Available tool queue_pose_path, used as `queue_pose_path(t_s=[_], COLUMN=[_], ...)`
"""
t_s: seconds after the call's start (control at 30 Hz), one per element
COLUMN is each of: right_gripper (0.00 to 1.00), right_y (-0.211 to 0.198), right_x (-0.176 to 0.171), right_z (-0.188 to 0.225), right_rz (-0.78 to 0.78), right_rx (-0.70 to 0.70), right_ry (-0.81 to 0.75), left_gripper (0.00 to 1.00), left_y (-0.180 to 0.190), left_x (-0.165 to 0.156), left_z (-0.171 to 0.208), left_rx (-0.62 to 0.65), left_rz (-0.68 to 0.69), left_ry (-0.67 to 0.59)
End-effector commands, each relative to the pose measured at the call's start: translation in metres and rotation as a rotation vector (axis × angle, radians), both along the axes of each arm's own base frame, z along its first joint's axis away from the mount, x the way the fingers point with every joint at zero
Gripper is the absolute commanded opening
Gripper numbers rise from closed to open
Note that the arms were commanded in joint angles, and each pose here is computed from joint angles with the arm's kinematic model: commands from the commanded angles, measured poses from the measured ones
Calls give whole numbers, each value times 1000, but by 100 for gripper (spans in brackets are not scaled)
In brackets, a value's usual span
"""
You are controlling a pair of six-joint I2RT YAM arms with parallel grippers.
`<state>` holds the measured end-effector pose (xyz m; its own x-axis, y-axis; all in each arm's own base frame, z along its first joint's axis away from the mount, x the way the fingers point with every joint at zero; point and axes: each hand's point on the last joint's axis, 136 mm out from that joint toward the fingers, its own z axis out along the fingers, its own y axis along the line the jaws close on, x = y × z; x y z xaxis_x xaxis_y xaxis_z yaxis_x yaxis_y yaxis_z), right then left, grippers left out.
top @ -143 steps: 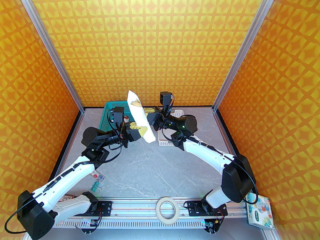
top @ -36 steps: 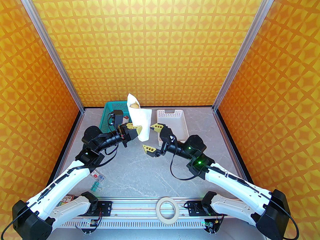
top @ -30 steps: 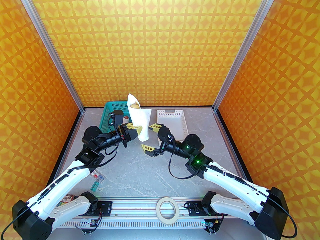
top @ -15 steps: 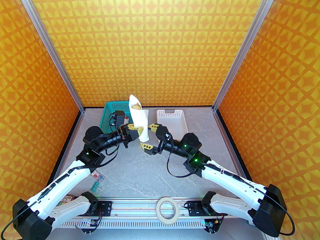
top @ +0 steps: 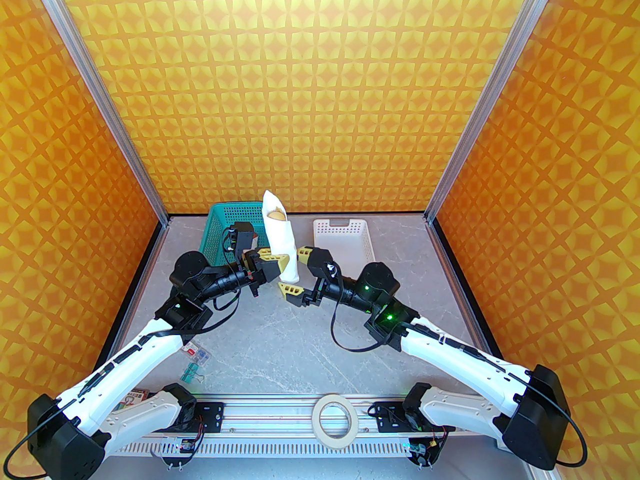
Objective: Place the utensils on the paper napkin and roll it up
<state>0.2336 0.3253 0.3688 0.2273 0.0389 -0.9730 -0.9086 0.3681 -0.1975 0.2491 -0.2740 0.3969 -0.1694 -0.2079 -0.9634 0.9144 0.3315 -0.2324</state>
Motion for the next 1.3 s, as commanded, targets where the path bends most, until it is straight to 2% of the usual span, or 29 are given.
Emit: queue_pose_path(t_s=[0.0,0.67,0.97,1.27], right_gripper=[74,60,46,38], right_y=[5,18,15,18], right_x=[-3,-12,-18,-17], right_z=[5,11,19,18], right_rz=[27,148,206,261], right_rx=[9,75,93,86], right_ry=[19,69,76,115], left_gripper=[0,0,0,0], left_y=[-3,-10,-11,-21], left_x=[-3,-11,-15,-13], left_z=[12,18,19,9], left_rx=[-5,-39,-37,-12], left_rz=[-15,-63,-90,-139], left_ry=[-33,-43,-49,-24])
